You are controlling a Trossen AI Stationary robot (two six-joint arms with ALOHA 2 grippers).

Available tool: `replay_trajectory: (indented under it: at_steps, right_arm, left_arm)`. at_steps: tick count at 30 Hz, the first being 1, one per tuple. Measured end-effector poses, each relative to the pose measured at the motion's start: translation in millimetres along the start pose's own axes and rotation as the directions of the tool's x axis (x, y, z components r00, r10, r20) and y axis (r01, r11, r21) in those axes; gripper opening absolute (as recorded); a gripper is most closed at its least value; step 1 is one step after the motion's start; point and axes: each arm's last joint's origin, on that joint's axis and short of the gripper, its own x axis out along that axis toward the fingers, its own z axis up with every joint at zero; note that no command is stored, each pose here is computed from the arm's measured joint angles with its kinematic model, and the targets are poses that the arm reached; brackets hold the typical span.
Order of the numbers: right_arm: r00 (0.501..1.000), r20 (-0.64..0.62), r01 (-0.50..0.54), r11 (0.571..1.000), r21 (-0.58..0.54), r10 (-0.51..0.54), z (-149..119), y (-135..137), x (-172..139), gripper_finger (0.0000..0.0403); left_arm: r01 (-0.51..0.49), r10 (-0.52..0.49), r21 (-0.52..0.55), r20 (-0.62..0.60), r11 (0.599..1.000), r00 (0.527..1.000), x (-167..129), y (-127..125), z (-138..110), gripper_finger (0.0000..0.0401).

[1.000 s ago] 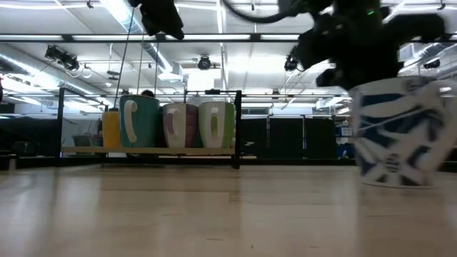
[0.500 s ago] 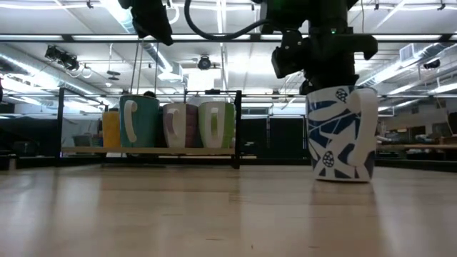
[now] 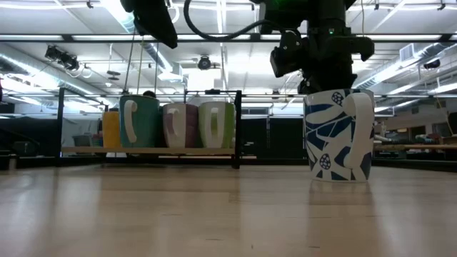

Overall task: Place coffee mugs
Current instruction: Put the blue patterned mug on the shelf

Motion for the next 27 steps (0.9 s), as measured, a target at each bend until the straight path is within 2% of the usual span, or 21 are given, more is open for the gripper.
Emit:
replay_trajectory:
  at_steps: [4,11,15,17,21,27]
  right_arm:
    - [1.0,0.015,-0.001,1.0,-0.024,0.002,4,1,-10,0.011]
    - [0.999,-0.033,0.032,0.998,-0.053,-0.034,3,1,-33,0.0149]
    - [0.998,-0.013,0.054,0.997,-0.054,-0.055,-7,0,-52,0.0158]
    - [0.998,0.014,0.069,0.997,-0.046,-0.068,-16,0,-65,0.0159]
    - [0.977,0.171,0.131,0.991,-0.007,-0.128,-35,3,-98,0.0159]
    - [0.901,0.384,0.173,0.978,0.114,-0.204,-66,12,-140,0.0159]
  left_arm:
    - [-0.077,0.075,0.047,0.036,0.996,0.996,5,-9,-8,0.0137]
    - [-0.089,0.085,0.086,0.051,0.992,0.995,10,-23,-22,0.0137]
    - [-0.099,0.091,0.077,0.094,0.992,0.991,16,-30,-36,0.0137]
    - [-0.073,0.064,0.074,0.121,0.995,0.991,25,-35,-46,0.0137]
    - [0.007,-0.023,0.065,0.246,0.998,0.969,42,-45,-59,0.0137]
    - [0.233,-0.231,0.047,0.412,0.971,0.881,72,-62,-72,0.0137]
